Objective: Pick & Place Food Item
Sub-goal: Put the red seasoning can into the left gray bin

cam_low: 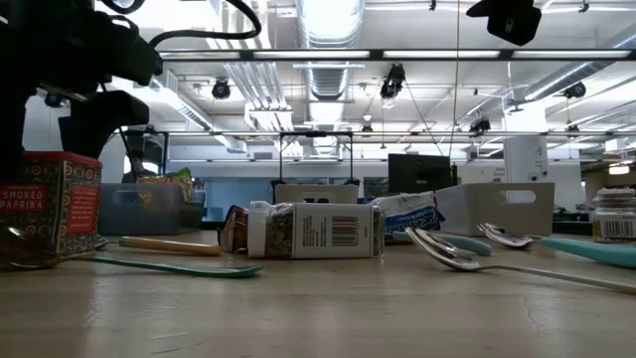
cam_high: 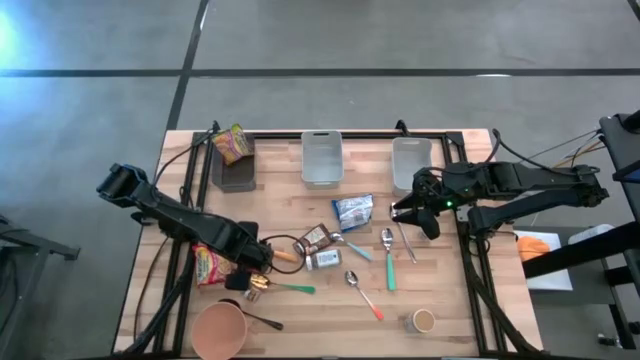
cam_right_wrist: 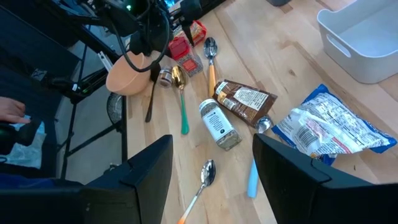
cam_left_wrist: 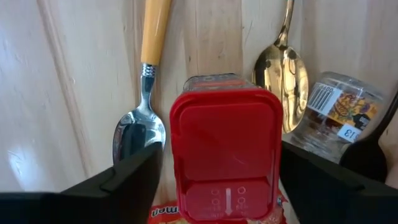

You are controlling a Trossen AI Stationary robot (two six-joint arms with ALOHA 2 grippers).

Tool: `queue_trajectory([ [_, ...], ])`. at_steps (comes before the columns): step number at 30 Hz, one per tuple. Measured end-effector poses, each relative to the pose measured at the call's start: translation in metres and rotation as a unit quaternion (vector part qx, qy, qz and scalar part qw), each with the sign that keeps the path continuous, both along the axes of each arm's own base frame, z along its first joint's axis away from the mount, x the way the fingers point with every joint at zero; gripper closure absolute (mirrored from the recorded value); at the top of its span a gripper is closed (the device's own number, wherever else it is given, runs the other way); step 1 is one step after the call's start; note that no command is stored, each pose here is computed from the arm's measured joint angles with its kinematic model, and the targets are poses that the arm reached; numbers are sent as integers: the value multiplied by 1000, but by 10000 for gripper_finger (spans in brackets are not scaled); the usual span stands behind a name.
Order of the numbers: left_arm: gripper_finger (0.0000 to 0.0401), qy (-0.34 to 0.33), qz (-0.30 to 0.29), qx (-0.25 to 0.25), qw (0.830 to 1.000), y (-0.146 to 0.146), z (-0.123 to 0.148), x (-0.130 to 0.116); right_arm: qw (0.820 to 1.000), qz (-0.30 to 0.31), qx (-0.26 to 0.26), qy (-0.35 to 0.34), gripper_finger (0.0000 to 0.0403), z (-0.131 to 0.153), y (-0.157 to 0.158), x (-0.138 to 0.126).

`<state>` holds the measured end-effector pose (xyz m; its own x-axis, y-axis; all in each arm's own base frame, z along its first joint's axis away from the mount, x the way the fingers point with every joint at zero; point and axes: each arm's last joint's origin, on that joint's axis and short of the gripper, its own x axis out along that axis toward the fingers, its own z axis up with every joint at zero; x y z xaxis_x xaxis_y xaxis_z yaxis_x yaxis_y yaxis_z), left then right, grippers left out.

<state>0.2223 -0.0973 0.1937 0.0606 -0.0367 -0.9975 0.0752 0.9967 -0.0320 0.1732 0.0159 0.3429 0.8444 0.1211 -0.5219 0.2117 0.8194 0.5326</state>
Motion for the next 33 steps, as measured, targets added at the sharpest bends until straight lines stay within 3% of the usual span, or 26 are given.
queue_trajectory([
  [7,192,-22,0,-11,1000,-1,-3,3,1000,0,0,0,184,0,0,0],
  [24,191,-20,17,-4,1000,-1,-1,3,1000,0,0,0,184,0,0,0],
  [33,191,-10,16,2,1000,-1,21,7,1000,2,-3,0,184,0,0,0],
])
